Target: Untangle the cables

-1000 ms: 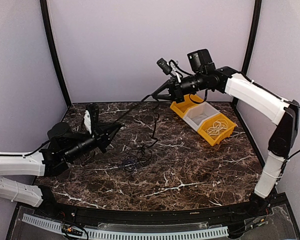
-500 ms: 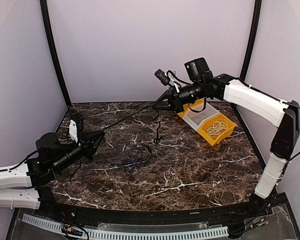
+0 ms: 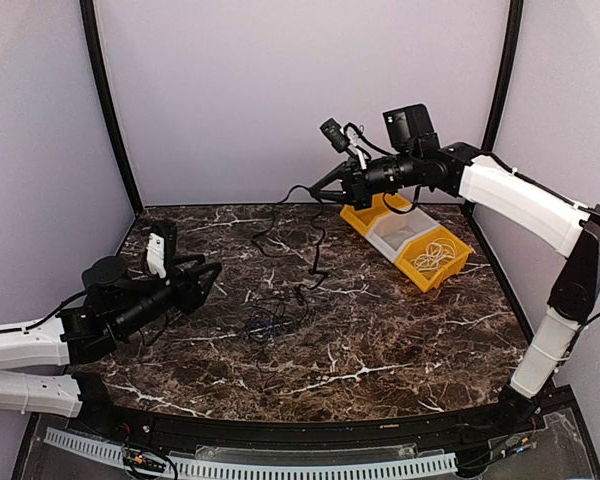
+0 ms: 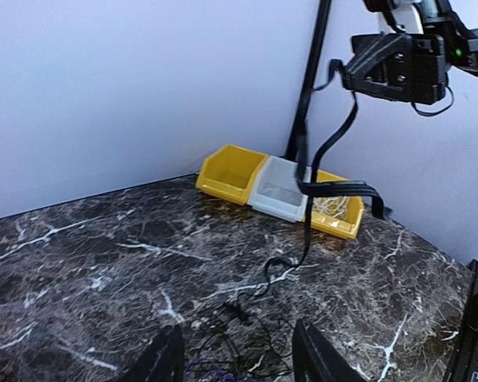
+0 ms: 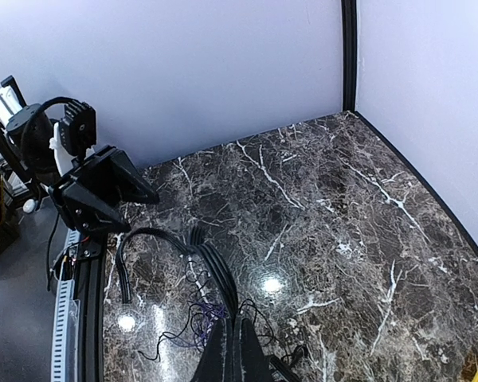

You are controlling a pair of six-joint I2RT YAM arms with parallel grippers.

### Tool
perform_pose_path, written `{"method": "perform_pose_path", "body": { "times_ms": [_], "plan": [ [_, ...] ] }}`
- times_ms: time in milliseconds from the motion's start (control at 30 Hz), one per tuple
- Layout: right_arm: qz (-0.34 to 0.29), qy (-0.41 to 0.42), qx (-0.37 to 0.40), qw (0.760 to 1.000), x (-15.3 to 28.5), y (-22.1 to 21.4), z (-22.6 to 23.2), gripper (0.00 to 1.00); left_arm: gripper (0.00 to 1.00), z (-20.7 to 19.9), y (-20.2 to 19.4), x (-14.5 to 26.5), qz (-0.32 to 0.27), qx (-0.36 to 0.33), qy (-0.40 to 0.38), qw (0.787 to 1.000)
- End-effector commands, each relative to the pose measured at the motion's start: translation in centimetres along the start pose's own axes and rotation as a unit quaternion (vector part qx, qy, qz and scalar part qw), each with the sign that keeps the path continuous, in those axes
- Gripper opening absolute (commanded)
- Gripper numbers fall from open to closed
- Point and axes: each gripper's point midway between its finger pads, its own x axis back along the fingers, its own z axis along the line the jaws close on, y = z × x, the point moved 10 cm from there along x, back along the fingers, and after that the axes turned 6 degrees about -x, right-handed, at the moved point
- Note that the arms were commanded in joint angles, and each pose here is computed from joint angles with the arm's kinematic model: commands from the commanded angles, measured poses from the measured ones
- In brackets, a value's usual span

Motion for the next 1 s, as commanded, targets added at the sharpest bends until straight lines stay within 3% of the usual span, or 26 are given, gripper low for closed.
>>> {"method": "perform_pose_path", "body": {
  "times_ms": [0,100,433,800,967],
  "plan": [
    [-0.025,-0.013,-0.021,0.999,-1.0,0.7,0.4,0.0,0.48,-2.6,4.1,-2.3,-0.064,0.005,-0.123,0.99],
    [-0.03,-0.03,-0.039,0.998,-1.6,0.8,0.5,0.0,0.47,-3.9,5.5,-3.6,-0.089,0.009,-0.163,0.983],
    [-0.043,-0.046,-0.101,0.993,-2.6,0.8,0.6,0.0,0.51,-5.8,7.2,-9.5,-0.135,0.015,-0.175,0.975],
    [-0.041,0.002,-0.122,0.992,-2.8,1.0,1.9,0.0,0.5,-6.1,5.7,-16.1,-0.12,-0.057,-0.082,0.988],
    [-0.048,0.017,-0.121,0.991,-2.1,1.6,2.6,0.0,0.45,-6.5,4.0,-17.7,-0.107,-0.077,-0.089,0.987]
  ]
}}
